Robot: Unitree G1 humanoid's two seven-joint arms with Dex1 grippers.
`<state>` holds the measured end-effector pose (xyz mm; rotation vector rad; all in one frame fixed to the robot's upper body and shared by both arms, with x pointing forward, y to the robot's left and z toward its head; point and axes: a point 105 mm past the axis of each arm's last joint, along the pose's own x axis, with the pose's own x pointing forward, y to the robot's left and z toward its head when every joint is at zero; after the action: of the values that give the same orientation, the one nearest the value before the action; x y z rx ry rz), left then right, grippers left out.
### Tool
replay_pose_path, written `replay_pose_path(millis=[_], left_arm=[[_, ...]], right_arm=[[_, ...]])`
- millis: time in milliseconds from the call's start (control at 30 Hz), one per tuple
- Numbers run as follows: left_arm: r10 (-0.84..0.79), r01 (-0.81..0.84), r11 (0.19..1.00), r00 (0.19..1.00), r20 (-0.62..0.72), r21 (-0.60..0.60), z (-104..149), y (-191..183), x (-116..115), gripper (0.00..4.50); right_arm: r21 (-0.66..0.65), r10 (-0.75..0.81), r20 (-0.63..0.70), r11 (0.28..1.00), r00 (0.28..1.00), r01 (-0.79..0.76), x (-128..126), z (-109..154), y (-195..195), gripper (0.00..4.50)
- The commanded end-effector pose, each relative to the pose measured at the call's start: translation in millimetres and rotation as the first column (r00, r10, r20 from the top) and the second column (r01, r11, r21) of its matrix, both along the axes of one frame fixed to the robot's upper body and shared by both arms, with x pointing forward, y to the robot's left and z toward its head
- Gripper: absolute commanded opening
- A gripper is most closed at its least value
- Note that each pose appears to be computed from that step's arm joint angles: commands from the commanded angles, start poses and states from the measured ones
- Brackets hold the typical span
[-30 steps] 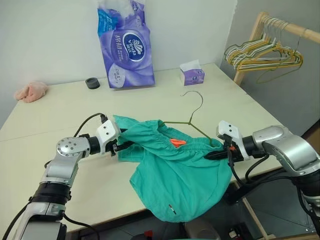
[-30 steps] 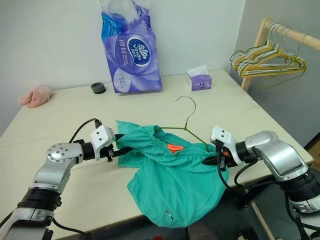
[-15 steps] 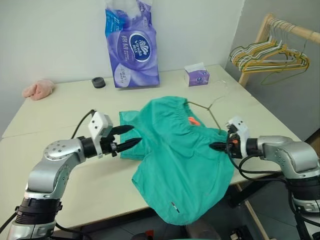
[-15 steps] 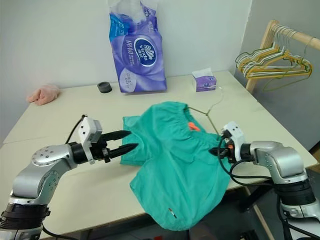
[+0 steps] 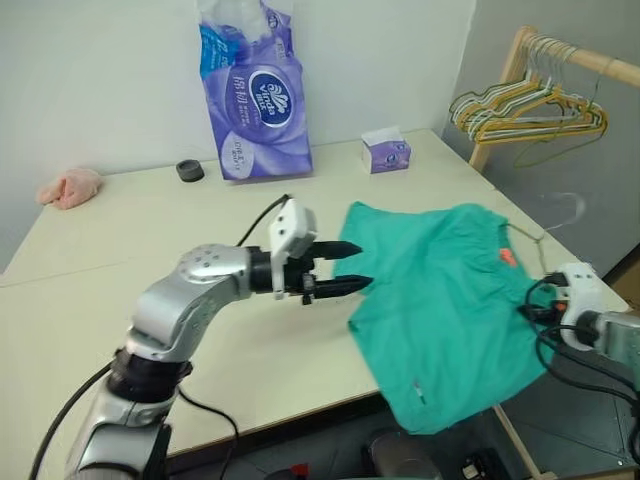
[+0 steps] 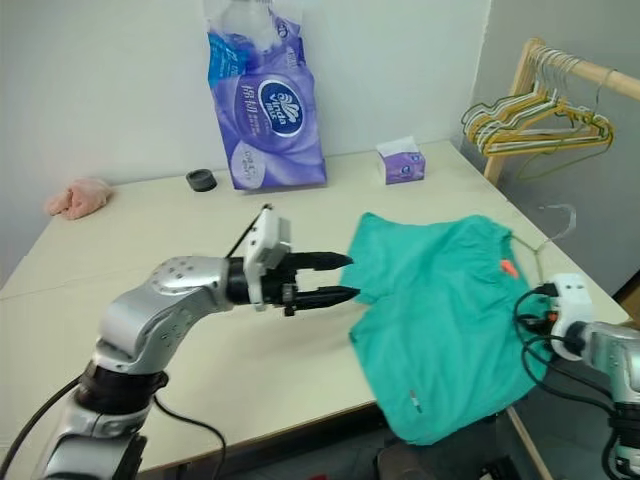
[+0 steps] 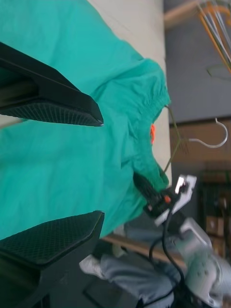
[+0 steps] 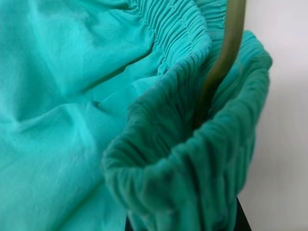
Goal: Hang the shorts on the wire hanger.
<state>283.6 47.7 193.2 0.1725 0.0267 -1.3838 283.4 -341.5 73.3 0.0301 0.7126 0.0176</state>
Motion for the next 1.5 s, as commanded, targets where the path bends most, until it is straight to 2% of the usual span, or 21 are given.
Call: replay_pose_path(millis=[33,200,333,400,600,833,967,1133,1300,1500], left_arm=[[-0.047,0.047,0.999,0.999,0.024,-0.003,9,-17,0,2.94],[-0.111,0.111,0.993,0.994,0.009,-0.033,19,-40,0,2.94],[-0.147,0.148,0.988,0.989,0.031,-0.038,29,-55,2,2.94],[-0.158,0.160,0.986,0.987,0.042,-0.051,36,-62,3,2.94],[-0.181,0.186,0.980,0.981,0.075,-0.065,46,-75,1,2.94],[-0.186,0.193,0.978,0.979,0.087,-0.082,50,-81,-1,2.94],[-0.188,0.195,0.977,0.978,0.089,-0.083,49,-83,-2,2.94],[-0.204,0.212,0.973,0.974,0.097,-0.087,50,-86,-3,2.94],[-0.230,0.241,0.965,0.968,0.105,-0.105,54,-93,-3,2.94],[-0.290,0.300,0.949,0.951,0.106,-0.100,61,-99,-4,2.94]], right_arm=[[-0.089,-0.138,0.060,0.986,0.989,0.143,-13,19,-43,0.00],[-0.173,-0.280,0.079,0.941,0.957,0.290,-38,25,-84,0.00],[-0.284,-0.282,0.137,0.907,0.950,0.311,-47,50,-103,0.00],[-0.342,-0.257,0.186,0.888,0.948,0.308,-43,70,-108,0.00],[-0.402,-0.188,0.349,0.855,0.918,0.328,-19,132,-106,0.00],[-0.422,-0.169,0.427,0.832,0.888,0.361,-10,163,-111,0.00],[-0.357,-0.258,0.434,0.830,0.863,0.428,-13,162,-123,0.00],[-0.170,-0.406,0.385,0.852,0.829,0.496,-21,156,-125,0.00],[-0.063,-0.443,0.292,0.875,0.847,0.480,-30,147,-111,0.00],[-0.005,-0.439,0.268,0.889,0.858,0.457,-26,154,-100,0.00]])
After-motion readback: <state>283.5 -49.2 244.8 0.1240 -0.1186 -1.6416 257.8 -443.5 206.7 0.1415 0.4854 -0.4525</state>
